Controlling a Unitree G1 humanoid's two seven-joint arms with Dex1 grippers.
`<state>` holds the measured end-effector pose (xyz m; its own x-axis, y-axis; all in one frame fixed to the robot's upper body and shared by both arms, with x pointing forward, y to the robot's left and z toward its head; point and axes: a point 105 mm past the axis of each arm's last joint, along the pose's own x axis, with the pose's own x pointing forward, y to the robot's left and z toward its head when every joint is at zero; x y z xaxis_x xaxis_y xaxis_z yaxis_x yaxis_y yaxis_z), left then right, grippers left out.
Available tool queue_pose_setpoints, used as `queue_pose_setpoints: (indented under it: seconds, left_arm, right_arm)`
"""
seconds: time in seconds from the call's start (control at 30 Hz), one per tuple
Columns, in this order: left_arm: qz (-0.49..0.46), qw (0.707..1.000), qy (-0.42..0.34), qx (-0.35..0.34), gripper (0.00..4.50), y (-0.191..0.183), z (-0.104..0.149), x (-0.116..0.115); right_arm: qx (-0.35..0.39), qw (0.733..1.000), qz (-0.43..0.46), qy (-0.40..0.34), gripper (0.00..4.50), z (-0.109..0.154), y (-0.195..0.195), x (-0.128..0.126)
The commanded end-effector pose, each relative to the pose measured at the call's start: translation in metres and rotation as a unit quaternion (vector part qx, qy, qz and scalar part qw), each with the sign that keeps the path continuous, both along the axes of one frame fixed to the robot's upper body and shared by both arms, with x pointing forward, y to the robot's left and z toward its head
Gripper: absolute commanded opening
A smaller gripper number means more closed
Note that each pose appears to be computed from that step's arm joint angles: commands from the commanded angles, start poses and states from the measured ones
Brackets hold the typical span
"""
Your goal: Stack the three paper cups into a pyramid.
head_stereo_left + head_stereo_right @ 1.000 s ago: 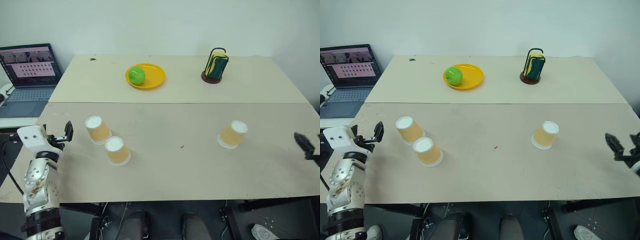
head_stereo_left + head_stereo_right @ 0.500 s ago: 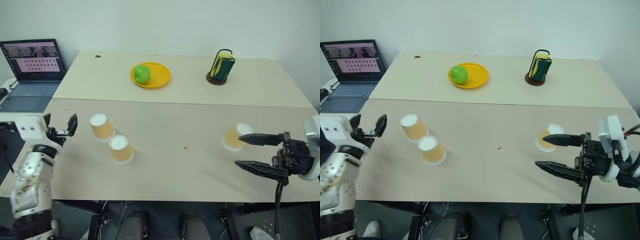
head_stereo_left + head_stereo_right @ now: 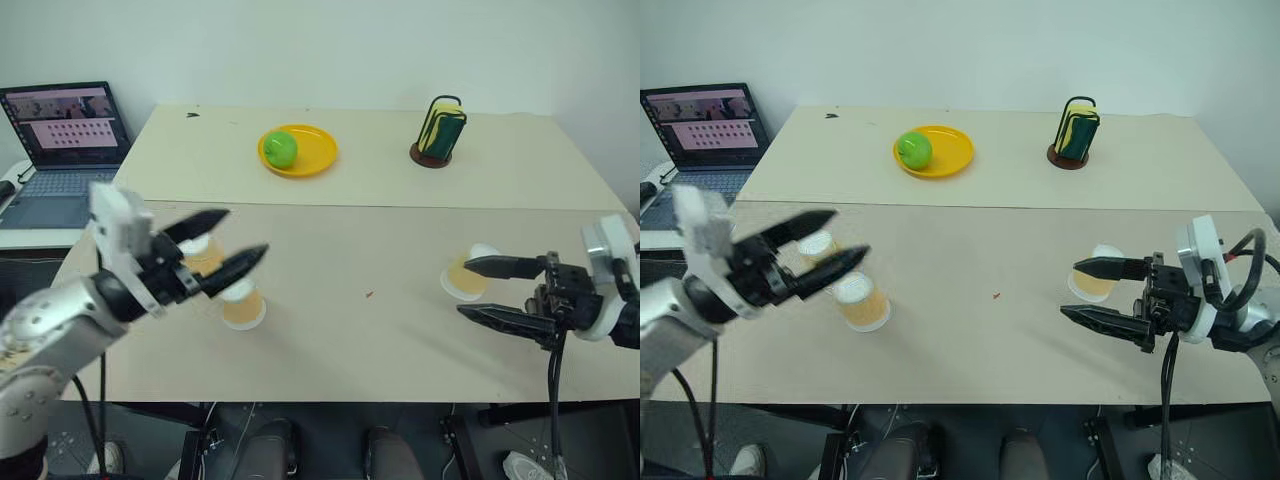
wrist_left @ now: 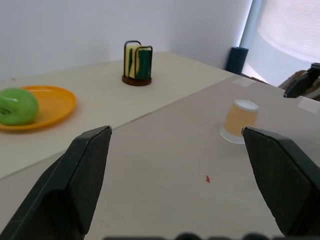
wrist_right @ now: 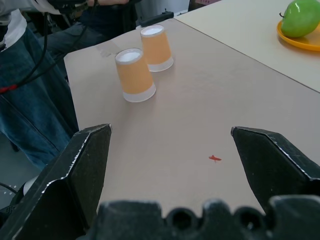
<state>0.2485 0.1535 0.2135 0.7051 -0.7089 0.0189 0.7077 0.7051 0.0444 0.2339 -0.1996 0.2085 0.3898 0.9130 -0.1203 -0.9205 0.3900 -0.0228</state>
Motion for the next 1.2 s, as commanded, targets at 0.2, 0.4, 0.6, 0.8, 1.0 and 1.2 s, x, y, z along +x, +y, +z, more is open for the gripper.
queue_pose_setpoints:
  seconds: [0.2,0.4,0.6,0.8,1.0,1.2]
  left_arm:
    - [0.061,0.996,-0.008,0.071,4.44,0.021,-0.048,0.009]
    - [0.048,0.995,-0.025,0.085,4.44,0.018,-0.047,0.008]
    - [0.044,0.994,-0.015,0.101,4.44,0.021,-0.053,0.009]
    - [0.067,0.993,-0.024,0.091,4.44,0.031,-0.047,0.016]
    - [0.061,0.994,-0.017,0.093,4.44,0.029,-0.049,0.015]
    - [0.04,0.994,0.019,0.104,4.44,0.02,-0.069,0.013]
  right_arm:
    - [-0.003,1.0,-0.021,-0.005,4.5,-0.001,-0.002,-0.004]
    - [-0.002,1.0,-0.03,0.0,4.5,-0.005,-0.002,-0.001]
    - [0.003,1.0,-0.03,-0.007,4.5,-0.002,0.0,0.0]
    - [-0.009,0.999,-0.041,0.002,4.5,-0.006,-0.003,0.001]
    - [-0.012,0.999,-0.041,-0.003,4.5,-0.007,0.0,0.003]
    - [-0.004,0.999,-0.039,-0.01,4.5,-0.002,0.001,0.001]
